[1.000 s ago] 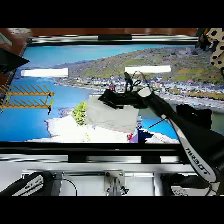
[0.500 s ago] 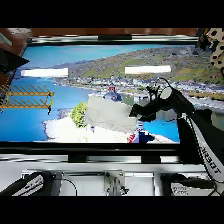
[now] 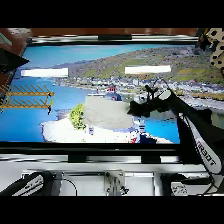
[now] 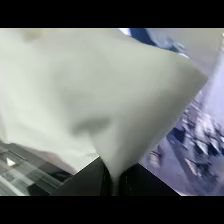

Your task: Fold the shirts.

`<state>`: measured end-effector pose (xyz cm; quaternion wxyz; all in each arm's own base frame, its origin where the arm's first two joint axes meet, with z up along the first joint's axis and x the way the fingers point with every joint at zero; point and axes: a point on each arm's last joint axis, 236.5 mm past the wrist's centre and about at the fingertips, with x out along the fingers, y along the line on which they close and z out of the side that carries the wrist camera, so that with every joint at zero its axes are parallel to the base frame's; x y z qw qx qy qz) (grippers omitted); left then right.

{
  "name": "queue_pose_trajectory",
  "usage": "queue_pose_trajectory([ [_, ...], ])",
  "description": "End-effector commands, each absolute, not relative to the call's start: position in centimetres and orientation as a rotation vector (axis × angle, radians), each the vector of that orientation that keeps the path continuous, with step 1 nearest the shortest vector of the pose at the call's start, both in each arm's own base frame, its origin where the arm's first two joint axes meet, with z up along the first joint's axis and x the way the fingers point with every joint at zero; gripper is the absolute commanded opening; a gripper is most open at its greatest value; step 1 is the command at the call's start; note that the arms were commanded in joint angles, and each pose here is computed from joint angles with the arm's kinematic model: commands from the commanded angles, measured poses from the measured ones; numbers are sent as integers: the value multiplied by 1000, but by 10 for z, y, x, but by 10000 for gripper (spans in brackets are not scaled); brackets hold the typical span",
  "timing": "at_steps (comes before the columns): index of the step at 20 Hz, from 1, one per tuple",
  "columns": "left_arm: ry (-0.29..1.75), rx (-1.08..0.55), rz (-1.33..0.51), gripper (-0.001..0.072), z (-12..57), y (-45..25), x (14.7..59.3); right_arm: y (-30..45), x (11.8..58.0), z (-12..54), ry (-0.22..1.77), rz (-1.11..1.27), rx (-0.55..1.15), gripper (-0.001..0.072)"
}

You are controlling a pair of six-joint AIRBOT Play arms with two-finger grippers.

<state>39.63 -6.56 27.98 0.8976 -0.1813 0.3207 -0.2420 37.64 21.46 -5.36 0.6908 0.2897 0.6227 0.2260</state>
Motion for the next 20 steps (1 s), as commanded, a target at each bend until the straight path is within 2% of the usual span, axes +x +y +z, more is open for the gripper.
queue_pose_trajectory([
  [1, 665, -376, -500, 34, 279, -65, 397, 225, 418, 53, 1077, 743, 679, 61],
  [4, 664, -375, -500, 34, 279, -65, 397, 166, 441, 179, 881, 635, 767, 62],
  [7, 664, -375, -501, 34, 279, -65, 397, 77, 430, 244, 795, 422, 740, 61],
  [10, 661, -352, -511, 34, 279, -66, 396, 6, 401, 263, 801, 257, 744, 61],
  [13, 684, -343, -526, 34, 275, -68, 391, -46, 392, 272, 753, 146, 777, 61],
  [20, 692, -340, -531, 34, 275, -69, 388, -99, 424, 262, 650, 49, 836, 61],
])
